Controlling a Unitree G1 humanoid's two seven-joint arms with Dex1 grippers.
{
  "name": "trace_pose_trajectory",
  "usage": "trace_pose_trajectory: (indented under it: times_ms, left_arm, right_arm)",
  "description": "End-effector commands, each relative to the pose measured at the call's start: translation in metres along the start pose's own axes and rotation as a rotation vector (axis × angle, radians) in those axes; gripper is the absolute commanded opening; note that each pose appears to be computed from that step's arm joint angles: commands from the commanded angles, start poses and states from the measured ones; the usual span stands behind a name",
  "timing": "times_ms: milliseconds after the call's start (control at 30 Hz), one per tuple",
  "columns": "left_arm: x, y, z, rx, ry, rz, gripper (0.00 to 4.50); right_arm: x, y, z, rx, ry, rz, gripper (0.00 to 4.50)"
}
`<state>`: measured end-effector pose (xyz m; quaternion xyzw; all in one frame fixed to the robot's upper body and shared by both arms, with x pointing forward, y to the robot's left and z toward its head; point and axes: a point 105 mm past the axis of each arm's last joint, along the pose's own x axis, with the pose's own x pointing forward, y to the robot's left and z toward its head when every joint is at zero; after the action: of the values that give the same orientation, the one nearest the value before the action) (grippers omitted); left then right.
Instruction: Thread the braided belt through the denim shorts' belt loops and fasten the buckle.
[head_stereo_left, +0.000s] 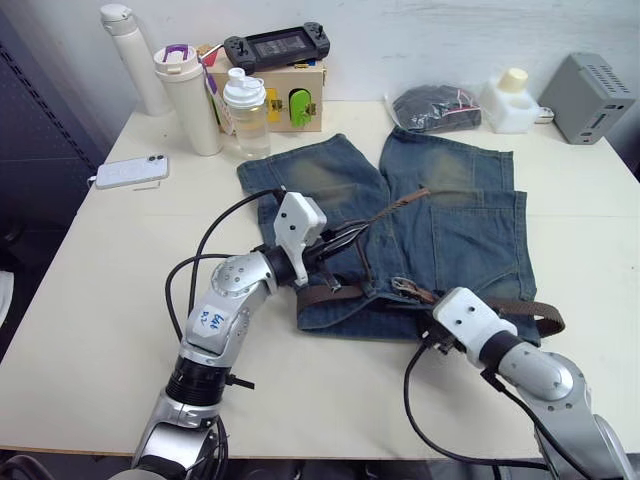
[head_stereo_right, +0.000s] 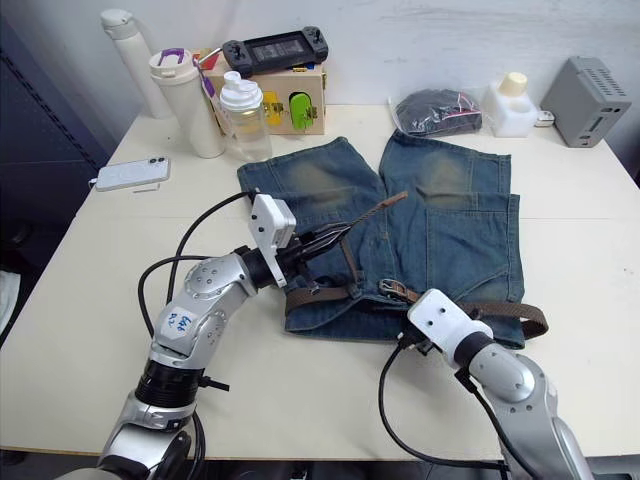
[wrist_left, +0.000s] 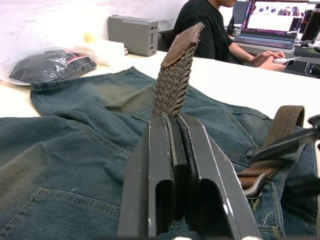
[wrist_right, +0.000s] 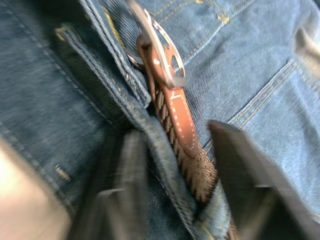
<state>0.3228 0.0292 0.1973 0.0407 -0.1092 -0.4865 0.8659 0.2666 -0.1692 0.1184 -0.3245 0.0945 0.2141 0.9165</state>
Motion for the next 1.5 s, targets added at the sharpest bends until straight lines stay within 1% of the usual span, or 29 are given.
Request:
trace_pose_trajectory:
  times_ms: [33,100,233,333,533,700,800,967,1167,1500]
  left_arm:
    - [-0.004,-0.002,0.008,0.034,-0.021,-0.006,0.00]
    - [-0.006,-0.008,0.002,0.056,0.011,-0.035,0.00]
    - [-0.014,-0.024,-0.023,0.061,0.115,-0.100,0.00]
    - [-0.018,-0.029,-0.028,0.039,0.133,-0.117,0.00]
    - [-0.023,-0.036,-0.036,-0.016,0.174,-0.148,0.00]
    - [-0.024,-0.037,-0.048,-0.065,0.229,-0.124,0.00]
    - [-0.025,-0.029,-0.058,-0.119,0.257,-0.061,0.00]
    - [-0.020,-0.028,-0.056,-0.152,0.238,-0.040,0.00]
    - [-0.013,-0.033,-0.053,-0.162,0.224,-0.055,0.00]
    - [-0.006,-0.032,-0.057,-0.189,0.225,-0.042,0.00]
  right_arm:
    - [-0.002,-0.007,0.009,0.034,-0.025,-0.037,0.03]
    - [-0.002,-0.009,0.011,0.064,-0.025,-0.051,0.03]
    - [-0.001,-0.019,0.017,0.178,-0.031,-0.106,0.03]
    - [0.001,-0.021,0.018,0.262,-0.022,-0.123,0.03]
    - [0.001,-0.025,0.024,0.343,-0.021,-0.148,0.03]
    - [0.001,-0.026,0.028,0.356,-0.033,-0.153,0.03]
    - [0.001,-0.024,0.033,0.326,-0.050,-0.143,0.03]
    - [0.000,-0.022,0.033,0.311,-0.048,-0.133,0.03]
    - [-0.001,-0.019,0.034,0.306,-0.045,-0.119,0.03]
    - [0.000,-0.013,0.038,0.294,-0.049,-0.097,0.03]
